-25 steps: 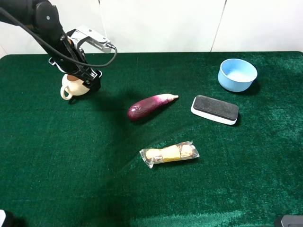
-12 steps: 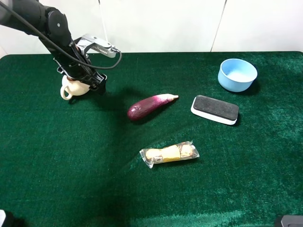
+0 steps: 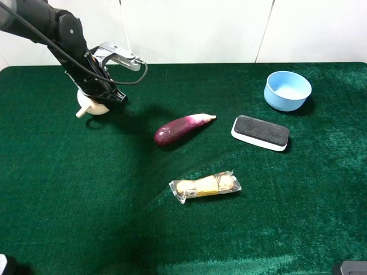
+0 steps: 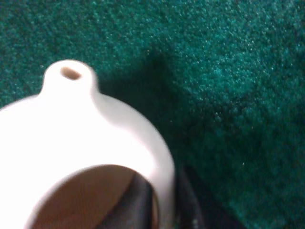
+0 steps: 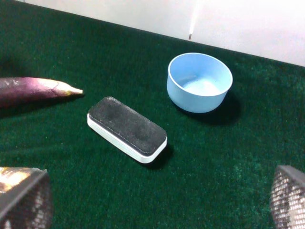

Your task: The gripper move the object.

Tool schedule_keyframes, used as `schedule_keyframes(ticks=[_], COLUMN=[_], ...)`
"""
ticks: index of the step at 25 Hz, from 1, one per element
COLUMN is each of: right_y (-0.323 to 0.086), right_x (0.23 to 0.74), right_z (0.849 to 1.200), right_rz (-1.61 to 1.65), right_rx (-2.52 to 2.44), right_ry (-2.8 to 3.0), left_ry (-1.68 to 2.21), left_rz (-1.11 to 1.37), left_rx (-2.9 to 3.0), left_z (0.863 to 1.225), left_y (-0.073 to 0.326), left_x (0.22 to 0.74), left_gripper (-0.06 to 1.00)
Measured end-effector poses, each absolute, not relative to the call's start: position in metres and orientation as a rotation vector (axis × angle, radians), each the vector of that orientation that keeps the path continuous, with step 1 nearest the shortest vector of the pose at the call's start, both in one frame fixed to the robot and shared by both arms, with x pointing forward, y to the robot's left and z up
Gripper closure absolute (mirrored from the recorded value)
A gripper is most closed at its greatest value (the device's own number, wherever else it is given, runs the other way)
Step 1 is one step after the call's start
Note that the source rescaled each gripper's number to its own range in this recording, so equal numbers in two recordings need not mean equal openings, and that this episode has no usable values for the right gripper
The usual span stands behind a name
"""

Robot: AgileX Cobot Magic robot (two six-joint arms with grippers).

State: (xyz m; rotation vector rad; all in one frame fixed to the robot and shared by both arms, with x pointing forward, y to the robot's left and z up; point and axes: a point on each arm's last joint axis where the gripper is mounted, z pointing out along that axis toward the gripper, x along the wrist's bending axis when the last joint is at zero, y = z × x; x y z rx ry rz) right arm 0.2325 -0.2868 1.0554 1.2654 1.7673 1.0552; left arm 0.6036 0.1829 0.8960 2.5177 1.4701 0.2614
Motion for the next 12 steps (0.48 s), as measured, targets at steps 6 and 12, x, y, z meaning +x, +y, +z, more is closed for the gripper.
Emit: schedule_keyframes(ticks=[6,12], right_y=[-0.2868,-0.2868], right_x=[0.2325,0.2326], right_z=[1.0554,1.0554], right_rz=[1.055,1.056], right_rx=[1.265,1.265], right_ry=[1.767,1.767], left_ry=[1.47,1.476], left_rz=[0.261,0.247], left_rx=[2.518,2.528], left_z=[0.896,0.9008], left_y=[0.1829,0.1821], left_x=[0.6036,0.6059], left_gripper=[0.94,0.94])
